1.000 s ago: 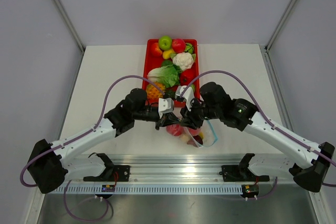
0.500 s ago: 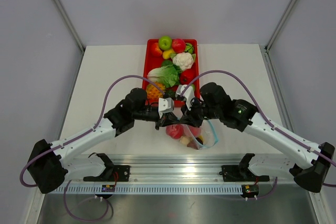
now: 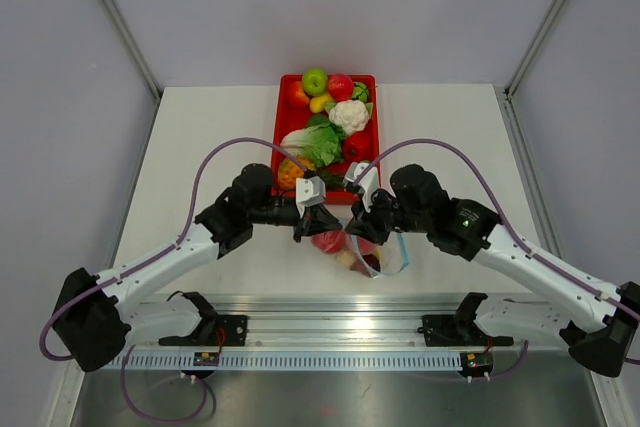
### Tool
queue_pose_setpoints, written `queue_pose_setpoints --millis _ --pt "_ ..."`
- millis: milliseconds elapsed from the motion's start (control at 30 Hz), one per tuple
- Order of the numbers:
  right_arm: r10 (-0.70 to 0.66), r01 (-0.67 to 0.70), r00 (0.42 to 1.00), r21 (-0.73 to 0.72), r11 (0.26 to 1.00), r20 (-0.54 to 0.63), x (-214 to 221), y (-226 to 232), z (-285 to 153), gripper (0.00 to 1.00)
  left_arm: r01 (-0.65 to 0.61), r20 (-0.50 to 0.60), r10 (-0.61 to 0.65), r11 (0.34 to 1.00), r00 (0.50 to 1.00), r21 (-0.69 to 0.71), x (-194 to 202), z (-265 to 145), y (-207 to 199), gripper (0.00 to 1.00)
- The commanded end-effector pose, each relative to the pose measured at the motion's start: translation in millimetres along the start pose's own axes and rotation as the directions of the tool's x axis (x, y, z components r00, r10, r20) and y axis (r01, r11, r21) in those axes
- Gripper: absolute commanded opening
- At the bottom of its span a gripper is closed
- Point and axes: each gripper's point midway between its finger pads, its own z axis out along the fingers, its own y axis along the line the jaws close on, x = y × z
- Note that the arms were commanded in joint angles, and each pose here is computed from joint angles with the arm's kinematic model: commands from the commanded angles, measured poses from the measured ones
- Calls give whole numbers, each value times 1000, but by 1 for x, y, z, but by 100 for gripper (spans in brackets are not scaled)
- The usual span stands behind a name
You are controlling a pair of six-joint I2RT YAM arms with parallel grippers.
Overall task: Place the food in the zip-top bag and seal the zipper
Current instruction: Zip the zipper food storage bag at the center of the board.
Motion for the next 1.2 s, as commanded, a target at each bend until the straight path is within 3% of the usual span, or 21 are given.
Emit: queue_pose_setpoints --millis 0,533,767,1167 --pt "21 -21 1000 24 1000 -16 13 2 -13 0 -13 83 21 996 996 -93 -19 -15 20 0" --pt "53 -50 997 70 996 -50 40 -1 -23 0 -7 132 44 963 990 -269 -28 -54 44 0" --pt "64 -61 998 95 994 -27 42 -2 -31 0 66 134 -3 879 991 -472 -26 -81 89 0" --pt "72 -67 997 95 993 -43 44 -3 -28 0 138 211 -2 760 978 -635 -42 -121 130 0"
